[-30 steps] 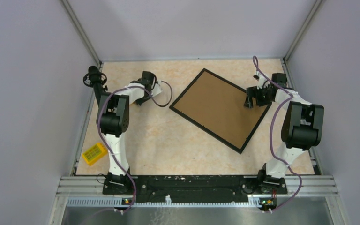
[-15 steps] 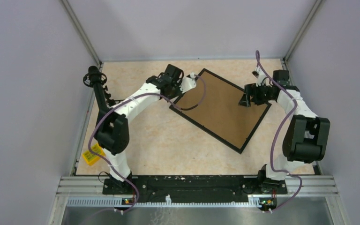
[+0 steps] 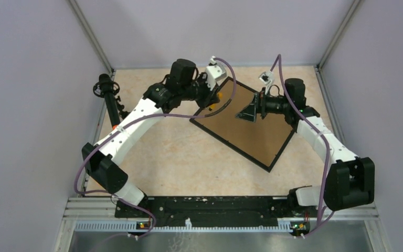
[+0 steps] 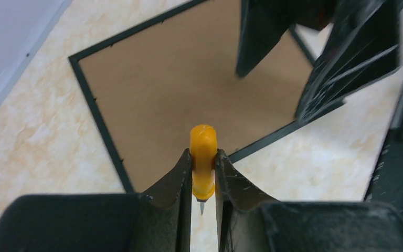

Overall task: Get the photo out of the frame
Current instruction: Pick up the screwdriver from the center of the board.

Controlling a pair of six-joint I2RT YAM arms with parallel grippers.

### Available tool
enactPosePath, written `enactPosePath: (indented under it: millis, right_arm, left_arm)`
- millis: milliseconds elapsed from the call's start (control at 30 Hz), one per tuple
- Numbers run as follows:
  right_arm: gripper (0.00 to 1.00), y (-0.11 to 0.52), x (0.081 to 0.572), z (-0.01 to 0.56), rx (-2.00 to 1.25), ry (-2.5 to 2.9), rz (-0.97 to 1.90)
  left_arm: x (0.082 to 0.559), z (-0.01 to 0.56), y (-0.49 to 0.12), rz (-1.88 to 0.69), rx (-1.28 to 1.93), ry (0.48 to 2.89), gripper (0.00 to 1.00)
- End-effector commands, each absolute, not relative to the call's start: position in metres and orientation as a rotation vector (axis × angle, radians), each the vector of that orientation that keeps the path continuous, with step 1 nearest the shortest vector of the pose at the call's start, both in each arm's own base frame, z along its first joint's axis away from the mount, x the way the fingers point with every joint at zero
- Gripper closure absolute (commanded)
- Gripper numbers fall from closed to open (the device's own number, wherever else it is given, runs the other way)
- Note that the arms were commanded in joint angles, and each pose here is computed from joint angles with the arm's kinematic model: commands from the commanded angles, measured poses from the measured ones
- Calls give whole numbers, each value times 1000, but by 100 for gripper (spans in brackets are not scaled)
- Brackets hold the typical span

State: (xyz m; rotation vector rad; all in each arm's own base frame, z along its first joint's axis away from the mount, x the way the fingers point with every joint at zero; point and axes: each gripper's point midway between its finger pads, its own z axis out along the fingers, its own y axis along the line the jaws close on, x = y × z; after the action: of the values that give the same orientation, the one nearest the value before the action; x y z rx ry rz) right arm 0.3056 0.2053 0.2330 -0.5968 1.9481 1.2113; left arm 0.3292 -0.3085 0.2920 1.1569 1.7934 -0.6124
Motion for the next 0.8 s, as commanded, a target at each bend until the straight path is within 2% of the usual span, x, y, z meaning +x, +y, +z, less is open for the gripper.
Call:
enactPosePath:
  millis: [0, 167, 333, 433, 467, 600, 767]
  right_arm:
    - [7, 234, 297, 282, -651, 1743, 1310]
    - [7, 259, 288, 316, -701, 1592, 1331]
    - [10, 292, 276, 328, -749, 1552, 1348]
    - [12, 307, 276, 327, -782, 1562, 1327]
    - [16, 311, 275, 328, -795, 1564, 1330]
    - [41, 321, 276, 329, -829, 1577, 1345]
    - [59, 320, 280, 323, -828, 1600, 1306]
  left_arm:
    - [308, 382, -326, -920, 949, 1603, 100]
    - [308, 412, -315, -1200, 783, 1593, 100]
    - [319, 412, -287, -1456, 565, 1599, 100]
    - [320, 406, -282, -1514, 520, 1596, 100]
    - [317, 406, -282, -1541, 518, 1588, 100]
    - [314, 401, -283, -1598, 507, 1567, 100]
    - [310, 394, -280, -1647, 477, 1572, 100]
